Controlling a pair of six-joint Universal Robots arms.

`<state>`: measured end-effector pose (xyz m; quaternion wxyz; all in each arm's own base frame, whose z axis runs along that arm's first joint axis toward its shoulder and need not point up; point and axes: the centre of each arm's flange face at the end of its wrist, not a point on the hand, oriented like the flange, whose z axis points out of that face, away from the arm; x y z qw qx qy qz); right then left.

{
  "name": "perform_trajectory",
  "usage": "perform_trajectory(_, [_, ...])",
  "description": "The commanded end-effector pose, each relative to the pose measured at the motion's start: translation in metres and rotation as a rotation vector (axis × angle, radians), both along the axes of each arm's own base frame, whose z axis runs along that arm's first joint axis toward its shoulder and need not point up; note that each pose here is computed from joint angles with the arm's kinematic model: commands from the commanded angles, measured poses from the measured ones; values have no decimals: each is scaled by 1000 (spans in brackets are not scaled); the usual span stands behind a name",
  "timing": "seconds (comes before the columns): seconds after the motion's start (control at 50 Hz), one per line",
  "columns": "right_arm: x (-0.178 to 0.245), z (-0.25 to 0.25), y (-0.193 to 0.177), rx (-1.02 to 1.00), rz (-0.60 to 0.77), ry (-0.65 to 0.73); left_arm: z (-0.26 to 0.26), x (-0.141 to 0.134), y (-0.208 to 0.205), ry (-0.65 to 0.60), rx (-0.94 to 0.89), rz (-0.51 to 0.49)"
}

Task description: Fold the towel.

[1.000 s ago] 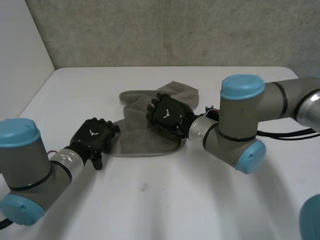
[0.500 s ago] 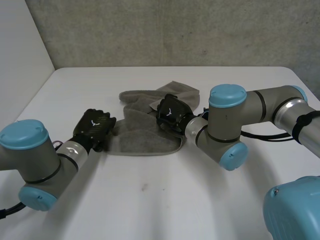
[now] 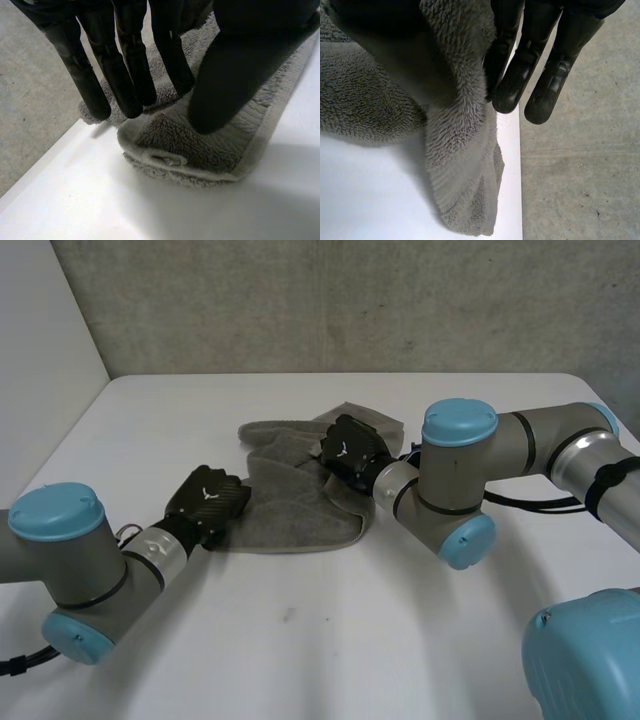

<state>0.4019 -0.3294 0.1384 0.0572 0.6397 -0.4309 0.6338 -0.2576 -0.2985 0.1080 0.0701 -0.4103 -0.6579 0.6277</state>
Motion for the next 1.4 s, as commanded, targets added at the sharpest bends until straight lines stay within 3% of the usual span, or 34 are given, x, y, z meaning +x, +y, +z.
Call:
perform_trajectory(0.02, [-11,16,-9,-3,-34,-24,-1,-2,-10,1,-18,12])
perform_trajectory(0.22, [-43,97,-27,38,-184,-257,25,-1,-28,21,-99,72])
perform_trajectory(0.4, [-90,183,7,74,-244,-441,98,7,-7,102,-215,116])
perform_trajectory(0.54, [-122,219,46,95,-287,-440,155,19,25,163,-287,134])
perform_trajectory(0.68, [-172,255,81,144,-461,-413,211,37,58,268,-319,165])
perform_trajectory(0.86, [-177,218,99,406,-496,-259,182,36,65,255,-108,169])
perform_trajectory(0.9, [-171,189,90,496,-486,-198,151,31,51,216,-4,185])
perform_trajectory(1.02, [-165,162,71,518,-487,-143,113,22,23,172,96,198])
perform_trajectory(1.12, [-146,153,9,361,-458,-223,110,8,-19,177,60,198])
perform_trajectory(1.16, [-140,162,-10,270,-440,-278,139,2,-49,233,-52,194])
perform_trajectory(1.24, [-131,193,-39,60,-396,-420,190,-4,-71,315,-218,194])
perform_trajectory(1.28, [-130,227,-52,-117,-367,-577,219,-4,-78,379,-306,205])
perform_trajectory(1.32, [-132,241,-53,-168,-360,-658,268,2,-84,541,-445,236])
perform_trajectory(1.34, [-136,254,-50,-191,-363,-731,268,2,-84,542,-446,236])
perform_trajectory(1.38, [-141,258,-47,-172,-382,-772,296,9,-82,672,-508,255])
perform_trajectory(1.4, [-141,258,-47,-172,-382,-772,296,9,-82,673,-508,255])
